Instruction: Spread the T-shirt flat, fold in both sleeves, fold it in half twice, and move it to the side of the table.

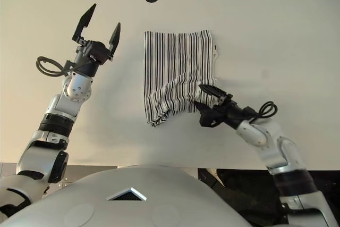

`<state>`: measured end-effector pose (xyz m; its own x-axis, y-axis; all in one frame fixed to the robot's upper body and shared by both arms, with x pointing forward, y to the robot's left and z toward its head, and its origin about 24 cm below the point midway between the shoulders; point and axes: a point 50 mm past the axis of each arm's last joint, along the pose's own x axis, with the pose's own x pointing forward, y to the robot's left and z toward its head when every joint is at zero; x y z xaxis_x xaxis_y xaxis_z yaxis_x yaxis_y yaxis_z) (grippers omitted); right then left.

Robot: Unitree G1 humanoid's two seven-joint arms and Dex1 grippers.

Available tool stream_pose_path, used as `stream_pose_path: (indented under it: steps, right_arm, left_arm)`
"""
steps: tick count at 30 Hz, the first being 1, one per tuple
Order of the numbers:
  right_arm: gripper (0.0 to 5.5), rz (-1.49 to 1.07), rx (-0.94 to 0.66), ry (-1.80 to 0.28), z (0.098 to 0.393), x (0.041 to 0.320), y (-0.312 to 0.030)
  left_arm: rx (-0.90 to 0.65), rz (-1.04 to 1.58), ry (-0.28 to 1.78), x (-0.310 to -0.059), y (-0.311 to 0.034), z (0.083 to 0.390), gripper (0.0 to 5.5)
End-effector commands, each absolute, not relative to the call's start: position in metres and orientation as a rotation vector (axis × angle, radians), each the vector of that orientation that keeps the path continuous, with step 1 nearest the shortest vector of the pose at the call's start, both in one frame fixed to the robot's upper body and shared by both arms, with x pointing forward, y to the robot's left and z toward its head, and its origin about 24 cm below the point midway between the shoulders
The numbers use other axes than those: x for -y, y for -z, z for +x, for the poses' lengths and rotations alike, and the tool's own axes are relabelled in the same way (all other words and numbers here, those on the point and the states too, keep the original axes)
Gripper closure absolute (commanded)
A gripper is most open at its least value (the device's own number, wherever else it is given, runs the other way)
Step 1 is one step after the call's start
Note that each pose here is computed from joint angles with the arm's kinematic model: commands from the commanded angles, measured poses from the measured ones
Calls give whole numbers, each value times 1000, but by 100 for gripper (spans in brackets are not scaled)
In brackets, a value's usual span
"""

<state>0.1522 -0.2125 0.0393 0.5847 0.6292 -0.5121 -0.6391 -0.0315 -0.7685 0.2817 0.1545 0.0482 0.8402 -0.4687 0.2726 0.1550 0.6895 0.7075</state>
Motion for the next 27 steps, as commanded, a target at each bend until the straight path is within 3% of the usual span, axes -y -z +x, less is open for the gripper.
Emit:
stream_pose_path:
  steps: [1, 5, 10, 15, 17, 21, 24, 27]
  right_arm:
    - [223, -1257, -171, -1262, 102, 225, -48]
    - [223, -1248, -121, -1292, 100, 210, -54]
    - [223, -1265, -62, -1118, 125, 213, -55]
    - [223, -1093, 135, -942, 130, 215, -98]
    - [223, -1106, 100, -905, 126, 230, -105]
    - [223, -1254, -164, -940, 107, 264, -82]
    - [223, -1290, -231, -939, 102, 272, -80]
    - [223, -1349, -308, -959, 102, 279, -70]
  left_arm:
    - [462, 789, 437, -154, -48, 282, 212]
    - [459, 826, 499, -153, -44, 277, 212]
    - [504, 909, 623, -156, -42, 261, 212]
    - [499, 1000, 863, -174, -46, 222, 212]
    - [429, 1068, 987, -187, -47, 205, 212]
    - [232, 1180, 1190, -213, -48, 172, 212]
    - [205, 1156, 1244, -211, -56, 162, 212]
    - [183, 1117, 1325, -200, -48, 154, 161]
